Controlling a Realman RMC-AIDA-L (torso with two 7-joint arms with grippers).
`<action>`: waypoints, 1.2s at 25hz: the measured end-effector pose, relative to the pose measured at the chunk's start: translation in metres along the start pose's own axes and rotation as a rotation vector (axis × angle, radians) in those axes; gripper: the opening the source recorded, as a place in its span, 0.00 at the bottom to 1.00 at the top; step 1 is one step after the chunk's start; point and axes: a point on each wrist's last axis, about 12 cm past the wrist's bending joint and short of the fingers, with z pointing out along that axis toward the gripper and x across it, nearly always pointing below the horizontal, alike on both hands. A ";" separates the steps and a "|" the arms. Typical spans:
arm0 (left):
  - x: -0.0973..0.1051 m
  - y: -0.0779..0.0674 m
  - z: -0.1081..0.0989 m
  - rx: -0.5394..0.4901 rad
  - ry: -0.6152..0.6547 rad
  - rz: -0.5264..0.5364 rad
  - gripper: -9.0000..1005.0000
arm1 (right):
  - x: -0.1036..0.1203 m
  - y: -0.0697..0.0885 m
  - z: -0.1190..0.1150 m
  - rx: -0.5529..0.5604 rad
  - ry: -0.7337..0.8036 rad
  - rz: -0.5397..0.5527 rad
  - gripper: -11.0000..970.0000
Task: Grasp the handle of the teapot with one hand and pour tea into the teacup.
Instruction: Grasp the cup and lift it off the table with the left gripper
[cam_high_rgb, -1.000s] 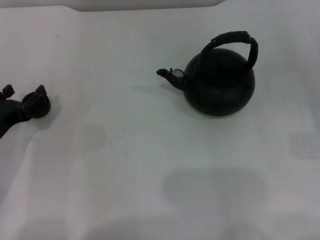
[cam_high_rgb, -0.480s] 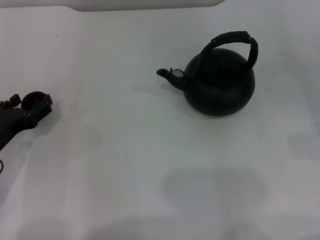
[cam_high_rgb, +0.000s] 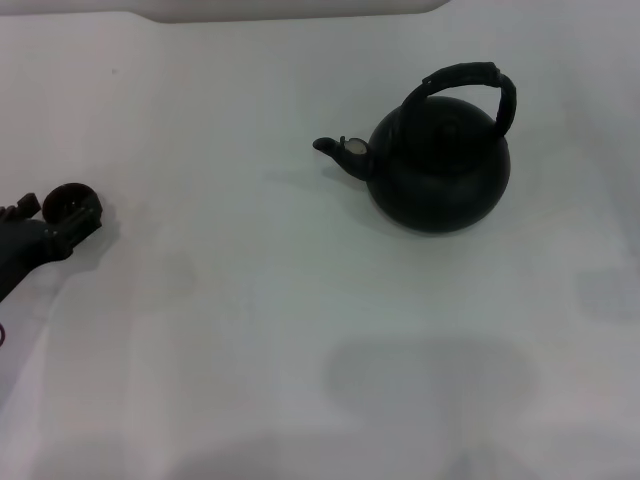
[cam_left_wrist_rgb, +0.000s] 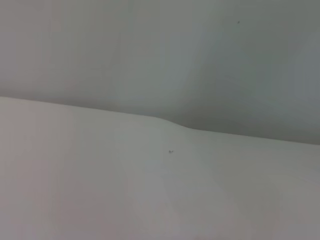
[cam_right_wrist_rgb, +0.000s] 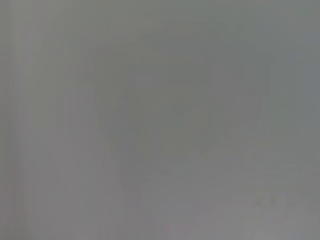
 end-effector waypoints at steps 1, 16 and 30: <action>0.000 0.000 0.000 0.000 0.000 0.002 0.88 | 0.000 0.000 0.000 -0.001 -0.001 0.000 0.75; 0.000 -0.003 0.011 0.027 0.027 0.028 0.88 | 0.001 0.000 -0.004 0.002 -0.003 0.002 0.75; 0.001 -0.001 0.011 0.019 0.031 0.012 0.88 | 0.000 0.001 -0.002 -0.003 -0.007 0.002 0.75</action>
